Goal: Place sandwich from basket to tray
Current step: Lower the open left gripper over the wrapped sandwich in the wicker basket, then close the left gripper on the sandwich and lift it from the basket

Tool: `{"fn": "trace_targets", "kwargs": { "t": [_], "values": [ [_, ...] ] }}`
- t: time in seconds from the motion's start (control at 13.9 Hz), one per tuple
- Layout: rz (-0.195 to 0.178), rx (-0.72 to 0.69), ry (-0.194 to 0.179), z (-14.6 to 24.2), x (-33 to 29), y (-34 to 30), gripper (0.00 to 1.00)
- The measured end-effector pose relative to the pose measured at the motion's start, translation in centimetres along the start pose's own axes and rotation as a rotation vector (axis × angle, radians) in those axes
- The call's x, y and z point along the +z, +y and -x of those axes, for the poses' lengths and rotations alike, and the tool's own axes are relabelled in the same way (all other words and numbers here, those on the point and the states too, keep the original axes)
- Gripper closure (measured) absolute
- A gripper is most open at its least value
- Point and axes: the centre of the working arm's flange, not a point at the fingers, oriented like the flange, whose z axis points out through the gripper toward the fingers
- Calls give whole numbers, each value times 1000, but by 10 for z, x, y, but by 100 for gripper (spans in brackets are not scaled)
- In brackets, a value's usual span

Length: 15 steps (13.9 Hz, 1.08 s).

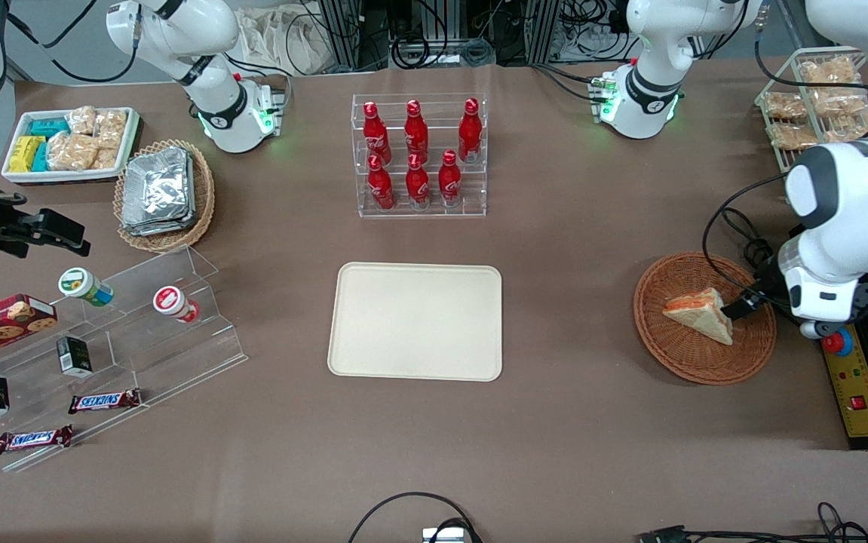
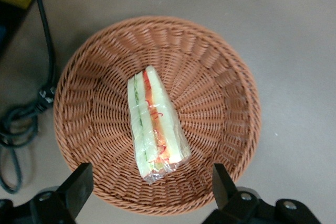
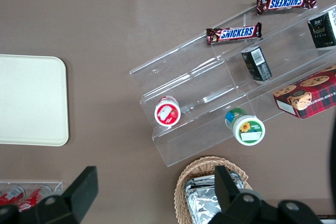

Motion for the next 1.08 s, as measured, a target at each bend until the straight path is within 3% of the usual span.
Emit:
{"fn": "trace_targets", "kwargs": {
  "t": [0.22,0.36,0.94,1.08],
  "values": [
    [19,-118,20,12,37,-7,0],
    [15,-170,13,18,57,-5,0],
    [21,-211,16,21,100,1,0],
    [33,-250,25,21,104,5,22]
  ]
}}
